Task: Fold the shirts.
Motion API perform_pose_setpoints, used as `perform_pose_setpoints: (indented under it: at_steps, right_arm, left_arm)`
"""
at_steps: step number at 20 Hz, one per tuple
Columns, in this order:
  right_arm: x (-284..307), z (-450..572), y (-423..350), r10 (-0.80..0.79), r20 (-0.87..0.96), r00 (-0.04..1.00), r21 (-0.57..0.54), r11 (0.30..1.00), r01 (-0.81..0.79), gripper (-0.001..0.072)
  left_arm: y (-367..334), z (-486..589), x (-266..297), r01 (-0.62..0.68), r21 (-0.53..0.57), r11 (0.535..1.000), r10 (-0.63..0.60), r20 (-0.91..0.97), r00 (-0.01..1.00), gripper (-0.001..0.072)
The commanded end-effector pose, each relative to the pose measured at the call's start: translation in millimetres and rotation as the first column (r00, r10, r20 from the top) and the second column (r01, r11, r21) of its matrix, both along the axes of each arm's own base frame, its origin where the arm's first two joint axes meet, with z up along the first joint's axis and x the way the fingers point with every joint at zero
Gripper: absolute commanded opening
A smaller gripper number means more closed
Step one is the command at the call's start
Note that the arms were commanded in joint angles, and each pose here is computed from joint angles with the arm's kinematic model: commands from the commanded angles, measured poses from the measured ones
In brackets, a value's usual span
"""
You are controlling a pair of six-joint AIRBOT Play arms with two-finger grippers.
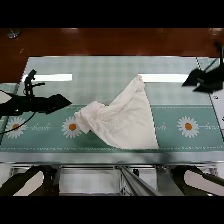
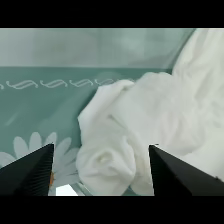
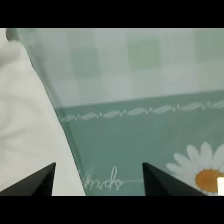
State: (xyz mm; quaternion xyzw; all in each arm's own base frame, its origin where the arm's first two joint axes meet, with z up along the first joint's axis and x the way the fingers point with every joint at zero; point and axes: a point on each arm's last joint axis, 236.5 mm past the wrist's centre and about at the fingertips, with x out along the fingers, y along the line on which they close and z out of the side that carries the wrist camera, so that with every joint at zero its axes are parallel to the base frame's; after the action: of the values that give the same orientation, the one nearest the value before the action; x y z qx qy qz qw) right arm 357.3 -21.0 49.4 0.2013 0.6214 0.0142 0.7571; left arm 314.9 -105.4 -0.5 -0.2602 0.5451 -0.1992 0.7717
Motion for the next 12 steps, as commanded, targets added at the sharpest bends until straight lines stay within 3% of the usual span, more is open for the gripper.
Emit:
perform_pose_setpoints:
  at_steps: [1, 4, 5, 6, 7, 12]
  right_arm:
    - [-80.9, -61.5, 25.3, -0.06, -0.051, 0.997, 0.129, 0.989, 0.066, 0.0622]
    - [-154.3, -104.3, 56.4, -0.001, -0.204, 0.979, 0.195, 0.98, 0.042, 0.0622]
    - [-169.7, -111.2, 62.8, 0.015, -0.242, 0.97, 0.213, 0.976, 0.038, 0.0622]
    - [-183.9, -116.9, 68.6, 0.03, -0.284, 0.958, 0.232, 0.972, 0.038, 0.0622]
    - [-193.4, -121.0, 72.7, 0.042, -0.312, 0.949, 0.244, 0.969, 0.037, 0.0621]
    - [-206.9, -133.9, 98.1, 0.155, -0.325, 0.933, 0.223, 0.971, -0.083, 0.0622]
  left_arm:
    - [-35.2, -16.4, -24.6, 0.142, -0.167, 0.976, -0.163, -0.121, 0.979, 0.0701]
    - [-57.5, -44.2, -42.0, 0.224, -0.197, 0.954, -0.264, -0.208, 0.942, 0.0697]
    - [-61.4, -48.3, -45.7, 0.251, -0.201, 0.947, -0.292, -0.21, 0.933, 0.0561]
    - [-63.7, -49.5, -49.5, 0.295, -0.205, 0.933, -0.334, -0.19, 0.923, 0.006]
    - [-64.0, -49.1, -49.4, 0.308, -0.204, 0.929, -0.345, -0.177, 0.922, 0.0032]
    - [-63.1, -48.4, -48.6, 0.305, -0.203, 0.93, -0.341, -0.174, 0.924, 0.0032]
